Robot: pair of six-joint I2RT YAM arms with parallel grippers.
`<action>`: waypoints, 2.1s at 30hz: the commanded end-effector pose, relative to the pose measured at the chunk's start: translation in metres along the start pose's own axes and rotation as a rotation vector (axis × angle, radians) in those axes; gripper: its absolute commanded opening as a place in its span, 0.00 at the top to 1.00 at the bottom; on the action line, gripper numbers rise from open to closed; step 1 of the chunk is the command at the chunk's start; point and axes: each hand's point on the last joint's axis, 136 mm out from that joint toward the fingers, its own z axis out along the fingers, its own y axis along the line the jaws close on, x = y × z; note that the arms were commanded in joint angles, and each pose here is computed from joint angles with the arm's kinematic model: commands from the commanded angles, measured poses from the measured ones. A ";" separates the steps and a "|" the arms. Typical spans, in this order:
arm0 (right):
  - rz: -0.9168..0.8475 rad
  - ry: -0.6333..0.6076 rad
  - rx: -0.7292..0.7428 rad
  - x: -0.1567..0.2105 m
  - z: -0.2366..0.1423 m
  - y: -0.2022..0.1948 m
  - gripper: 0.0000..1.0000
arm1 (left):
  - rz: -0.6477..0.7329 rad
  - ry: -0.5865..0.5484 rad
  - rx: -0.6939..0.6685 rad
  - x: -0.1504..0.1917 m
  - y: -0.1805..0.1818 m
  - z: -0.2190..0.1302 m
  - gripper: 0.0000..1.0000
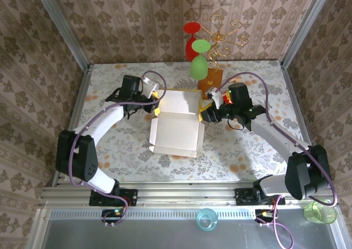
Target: Fold the paper box
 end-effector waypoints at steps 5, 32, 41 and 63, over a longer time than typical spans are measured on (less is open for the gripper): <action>-0.048 -0.022 0.051 -0.026 0.010 -0.018 0.67 | 0.042 -0.018 0.020 -0.009 -0.010 -0.002 1.00; -0.037 -0.103 0.184 -0.058 0.022 -0.053 0.68 | 0.041 -0.026 0.010 -0.002 -0.015 -0.010 1.00; -0.032 -0.131 0.231 -0.064 0.012 -0.065 0.60 | 0.046 -0.023 0.007 0.001 -0.016 -0.012 1.00; 0.108 -0.373 0.092 -0.086 -0.078 -0.034 0.42 | 0.024 0.006 0.001 0.003 -0.008 -0.011 1.00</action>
